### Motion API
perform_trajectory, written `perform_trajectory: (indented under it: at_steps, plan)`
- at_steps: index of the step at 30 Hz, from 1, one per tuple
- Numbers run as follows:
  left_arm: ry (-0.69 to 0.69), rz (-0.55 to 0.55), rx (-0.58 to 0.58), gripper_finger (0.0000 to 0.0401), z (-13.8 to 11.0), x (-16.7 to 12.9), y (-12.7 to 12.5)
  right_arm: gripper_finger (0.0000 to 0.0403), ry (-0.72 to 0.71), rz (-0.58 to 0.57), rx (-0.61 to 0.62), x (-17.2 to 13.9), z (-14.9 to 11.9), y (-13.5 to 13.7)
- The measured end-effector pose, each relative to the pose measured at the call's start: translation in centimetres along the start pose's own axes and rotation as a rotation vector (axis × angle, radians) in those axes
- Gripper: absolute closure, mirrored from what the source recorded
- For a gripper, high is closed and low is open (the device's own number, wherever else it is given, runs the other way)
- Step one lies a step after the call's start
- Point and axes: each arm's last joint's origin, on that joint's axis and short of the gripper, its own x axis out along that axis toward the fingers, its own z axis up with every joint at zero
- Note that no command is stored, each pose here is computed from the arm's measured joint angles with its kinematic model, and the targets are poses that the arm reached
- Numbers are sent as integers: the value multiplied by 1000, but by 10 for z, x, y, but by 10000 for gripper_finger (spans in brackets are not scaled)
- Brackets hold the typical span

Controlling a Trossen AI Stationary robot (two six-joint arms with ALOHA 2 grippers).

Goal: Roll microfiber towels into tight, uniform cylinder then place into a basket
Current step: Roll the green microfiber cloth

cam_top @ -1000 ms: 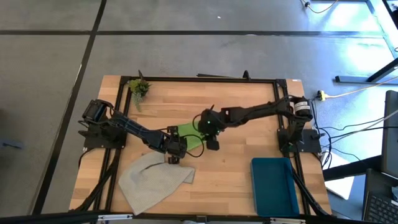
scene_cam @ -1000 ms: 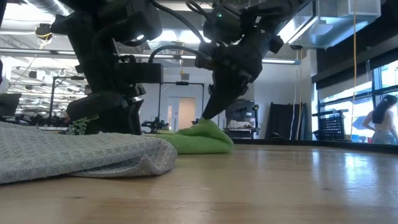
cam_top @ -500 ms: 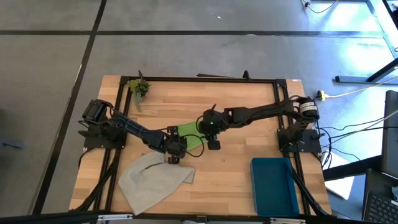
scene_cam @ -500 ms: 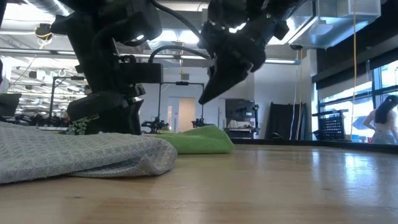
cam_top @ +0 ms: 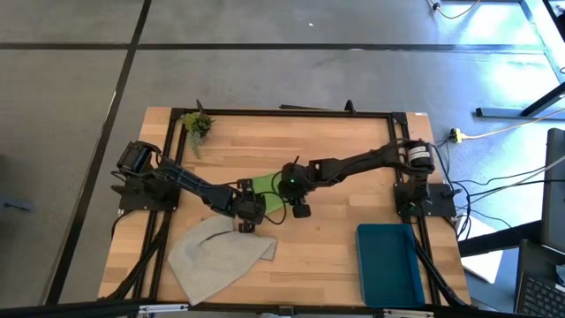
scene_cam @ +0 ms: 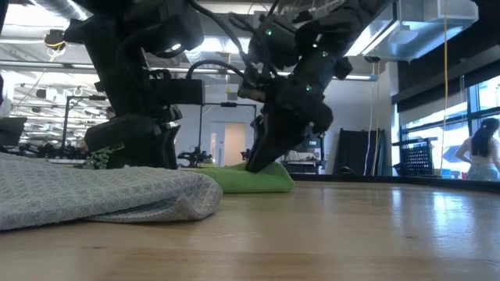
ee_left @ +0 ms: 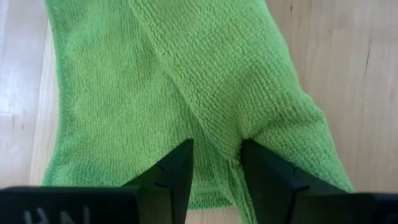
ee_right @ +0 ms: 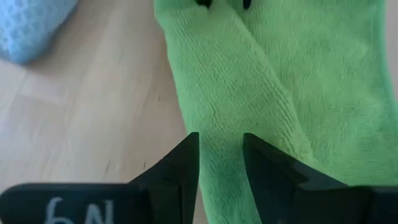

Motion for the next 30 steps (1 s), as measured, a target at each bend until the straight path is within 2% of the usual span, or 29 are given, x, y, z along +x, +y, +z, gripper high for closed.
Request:
perform_trajectory:
  at_steps: [10, 20, 30]
  plan:
    - [0, -1, 0, 268, 0, 0, 0, 278, 41, 8, 13, 18, -10, -4]
    - [0, -1, 0, 268, 0, 0, 0, 278, 47, 10, 18, 20, -11, -5]
    - [0, -1, 0, 268, 0, 0, 0, 278, 25, -53, -2, -4, 0, 0]
